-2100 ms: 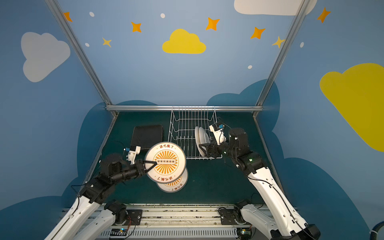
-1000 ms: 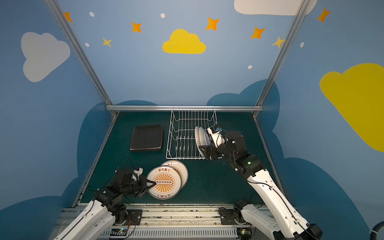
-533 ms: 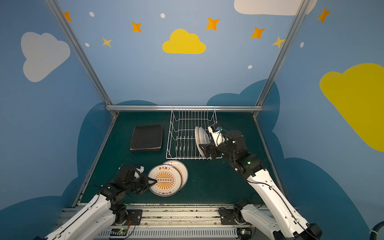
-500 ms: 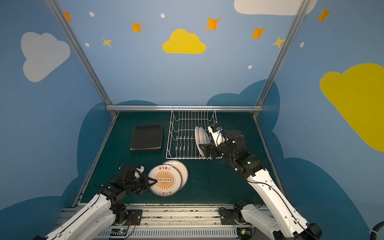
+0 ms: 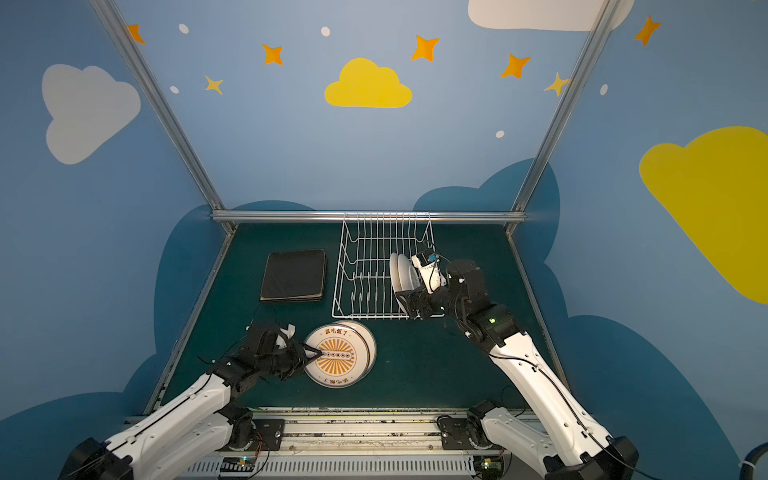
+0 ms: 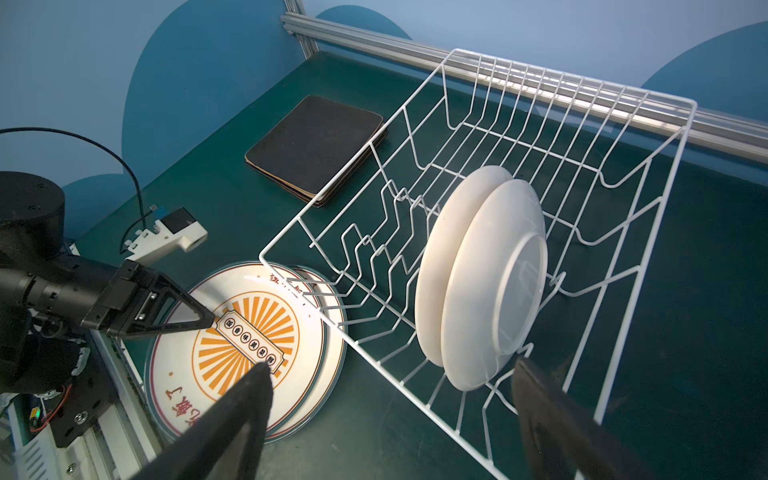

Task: Unload the plates from the dish rack
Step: 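Lower the printed plate onto the first plate on the table with the left gripper, then open the left gripper and raise it off the stacked plates, then swing the left gripper back to the last printed plate in the rack, then close the left gripper on the printed plate's rim in the rack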

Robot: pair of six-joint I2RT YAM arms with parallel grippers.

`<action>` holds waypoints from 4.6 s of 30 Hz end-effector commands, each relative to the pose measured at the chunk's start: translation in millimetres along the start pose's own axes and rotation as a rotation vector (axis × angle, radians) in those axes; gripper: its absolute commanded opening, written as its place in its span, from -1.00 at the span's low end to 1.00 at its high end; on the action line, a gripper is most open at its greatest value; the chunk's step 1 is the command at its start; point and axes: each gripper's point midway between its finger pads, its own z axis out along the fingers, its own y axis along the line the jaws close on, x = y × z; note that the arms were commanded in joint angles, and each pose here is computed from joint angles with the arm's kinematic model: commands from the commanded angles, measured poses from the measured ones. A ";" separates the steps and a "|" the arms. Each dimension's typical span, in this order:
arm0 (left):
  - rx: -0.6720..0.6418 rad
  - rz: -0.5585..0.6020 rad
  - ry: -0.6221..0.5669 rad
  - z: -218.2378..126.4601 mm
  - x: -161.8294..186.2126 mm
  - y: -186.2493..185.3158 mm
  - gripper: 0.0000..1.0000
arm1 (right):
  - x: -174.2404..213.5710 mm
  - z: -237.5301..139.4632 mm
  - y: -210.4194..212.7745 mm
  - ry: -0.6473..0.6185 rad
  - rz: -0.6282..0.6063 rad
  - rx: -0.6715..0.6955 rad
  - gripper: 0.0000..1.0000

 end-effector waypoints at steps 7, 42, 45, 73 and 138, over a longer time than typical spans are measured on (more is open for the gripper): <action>0.002 0.041 -0.012 -4.2 -7.4 -16.8 0.63 | -8.8 -4.2 5.1 -0.014 -0.011 -0.018 0.79; -0.238 0.152 -0.142 -38.3 -47.9 -44.9 0.99 | -4.0 -6.0 1.6 0.000 -0.017 0.004 0.79; -0.204 0.227 -0.162 -48.0 -56.6 -72.0 0.97 | -1.7 -7.4 0.6 0.000 -0.019 0.013 0.79; 0.046 0.630 -0.016 7.8 -74.0 -285.4 0.58 | 39.0 -18.1 -9.3 0.052 0.011 0.081 0.79; -0.130 0.489 0.112 143.8 -91.8 -260.2 -0.81 | 20.2 -31.4 -28.3 -0.004 0.035 0.148 0.79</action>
